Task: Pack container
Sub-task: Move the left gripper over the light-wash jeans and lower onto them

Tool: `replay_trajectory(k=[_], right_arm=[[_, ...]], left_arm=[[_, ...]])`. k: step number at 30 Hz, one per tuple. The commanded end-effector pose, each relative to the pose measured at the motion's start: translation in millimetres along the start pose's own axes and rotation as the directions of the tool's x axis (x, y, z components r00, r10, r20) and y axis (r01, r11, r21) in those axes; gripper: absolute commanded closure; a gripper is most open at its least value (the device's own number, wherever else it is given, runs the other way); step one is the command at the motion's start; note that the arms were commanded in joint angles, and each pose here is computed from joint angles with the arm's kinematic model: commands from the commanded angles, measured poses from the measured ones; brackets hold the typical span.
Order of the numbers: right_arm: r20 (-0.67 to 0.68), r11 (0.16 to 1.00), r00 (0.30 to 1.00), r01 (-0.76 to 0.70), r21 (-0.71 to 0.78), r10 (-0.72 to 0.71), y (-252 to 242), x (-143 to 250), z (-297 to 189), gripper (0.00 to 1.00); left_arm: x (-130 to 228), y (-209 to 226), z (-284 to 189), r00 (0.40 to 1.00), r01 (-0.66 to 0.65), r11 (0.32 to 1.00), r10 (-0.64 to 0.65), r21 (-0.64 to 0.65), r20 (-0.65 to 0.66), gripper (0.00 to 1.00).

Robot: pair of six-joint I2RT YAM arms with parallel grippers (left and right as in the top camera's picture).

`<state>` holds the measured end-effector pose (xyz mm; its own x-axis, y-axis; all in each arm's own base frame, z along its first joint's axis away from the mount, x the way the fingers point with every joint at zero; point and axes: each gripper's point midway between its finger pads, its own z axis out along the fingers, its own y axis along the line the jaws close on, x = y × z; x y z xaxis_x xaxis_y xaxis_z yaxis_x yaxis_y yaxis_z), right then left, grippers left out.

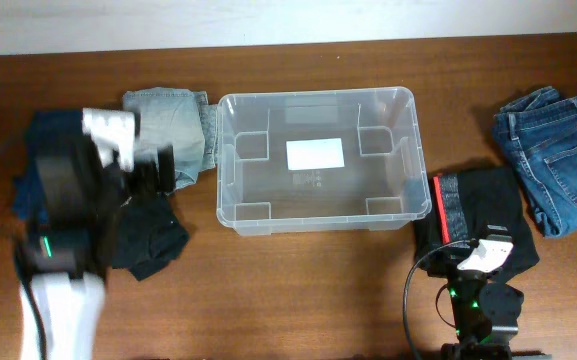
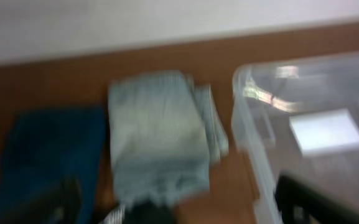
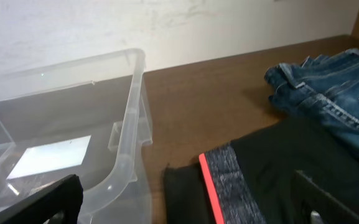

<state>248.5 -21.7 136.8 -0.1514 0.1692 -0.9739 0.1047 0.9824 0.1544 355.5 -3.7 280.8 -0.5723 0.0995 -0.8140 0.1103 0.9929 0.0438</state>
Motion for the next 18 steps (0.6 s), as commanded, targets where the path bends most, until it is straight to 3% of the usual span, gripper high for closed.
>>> replay_trajectory(k=[1,5,9,18], right_arm=[[-0.003,1.0,1.0,0.005,0.004,-0.005,-0.4,2.2,-0.1,0.01],[-0.003,1.0,1.0,0.005,0.004,-0.005,-0.4,2.2,-0.1,0.01],[-0.003,1.0,1.0,0.004,0.004,-0.004,-0.4,2.2,-0.1,0.01],[-0.003,1.0,1.0,0.005,0.004,-0.005,-0.4,2.2,-0.1,0.01]], left_arm=[[-50.1,9.6,10.5,0.999,0.008,0.997,-0.004,0.083,-0.045,0.01],[-82.0,32.7,11.4,0.991,0.072,0.993,-0.06,0.096,-0.12,0.01],[-106.0,54.2,10.2,0.991,0.09,0.994,-0.083,0.064,-0.106,0.0],[-79.9,66.1,11.3,0.97,0.116,0.993,-0.116,-0.013,-0.213,0.01]])
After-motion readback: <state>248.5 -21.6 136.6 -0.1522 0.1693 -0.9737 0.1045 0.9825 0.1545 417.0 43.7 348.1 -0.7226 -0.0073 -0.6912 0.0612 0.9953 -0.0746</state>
